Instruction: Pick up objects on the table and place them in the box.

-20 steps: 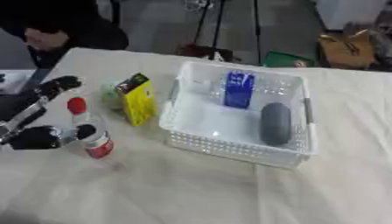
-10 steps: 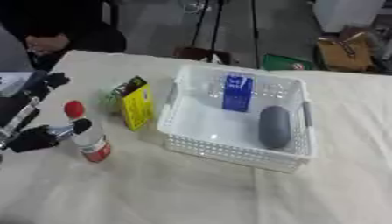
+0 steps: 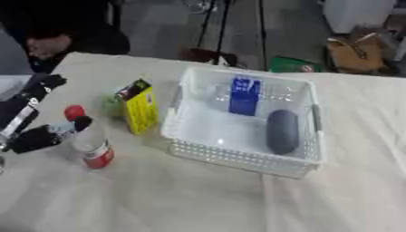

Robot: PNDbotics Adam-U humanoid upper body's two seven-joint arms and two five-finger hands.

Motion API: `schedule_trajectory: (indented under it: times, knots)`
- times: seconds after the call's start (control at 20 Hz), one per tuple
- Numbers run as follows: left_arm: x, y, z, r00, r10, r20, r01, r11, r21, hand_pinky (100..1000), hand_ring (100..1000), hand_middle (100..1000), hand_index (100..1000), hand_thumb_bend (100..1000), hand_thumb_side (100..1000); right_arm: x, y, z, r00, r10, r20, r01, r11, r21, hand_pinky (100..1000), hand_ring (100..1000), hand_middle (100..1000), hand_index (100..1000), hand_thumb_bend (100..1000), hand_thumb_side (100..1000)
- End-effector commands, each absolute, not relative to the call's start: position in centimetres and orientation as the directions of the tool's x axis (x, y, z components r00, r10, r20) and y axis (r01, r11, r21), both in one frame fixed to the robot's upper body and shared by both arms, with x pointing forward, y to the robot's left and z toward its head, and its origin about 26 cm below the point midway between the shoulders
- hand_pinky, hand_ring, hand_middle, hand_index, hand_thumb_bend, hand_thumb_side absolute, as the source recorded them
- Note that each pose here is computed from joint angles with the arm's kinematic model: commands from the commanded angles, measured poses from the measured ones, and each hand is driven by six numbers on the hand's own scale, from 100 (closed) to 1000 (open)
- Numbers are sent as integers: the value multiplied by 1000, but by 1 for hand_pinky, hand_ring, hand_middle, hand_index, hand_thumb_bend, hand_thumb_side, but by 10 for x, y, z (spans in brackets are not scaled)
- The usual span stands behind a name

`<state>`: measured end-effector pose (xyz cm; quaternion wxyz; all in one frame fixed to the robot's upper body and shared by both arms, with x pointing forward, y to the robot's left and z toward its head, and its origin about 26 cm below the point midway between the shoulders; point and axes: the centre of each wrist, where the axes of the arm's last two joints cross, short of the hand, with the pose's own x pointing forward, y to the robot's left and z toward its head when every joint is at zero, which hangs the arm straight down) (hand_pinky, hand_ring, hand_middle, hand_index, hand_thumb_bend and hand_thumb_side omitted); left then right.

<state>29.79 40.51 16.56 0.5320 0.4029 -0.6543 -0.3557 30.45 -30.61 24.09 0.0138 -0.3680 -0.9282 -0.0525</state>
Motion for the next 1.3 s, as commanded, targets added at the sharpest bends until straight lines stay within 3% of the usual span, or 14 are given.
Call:
schedule_trajectory:
  times: [0.05,1.3]
  knots:
    - [299,410,175,-102,-911,401,-154,412,898,1000,1000,1000,1000,704,831,302,-305,250,-735,678,34,677,729,103,802,783,659,825,100,1000]
    - [305,414,157,-102,-885,454,-7,457,890,1000,1000,1000,1000,701,836,302,-305,251,-734,679,34,677,727,114,802,783,659,825,100,1000]
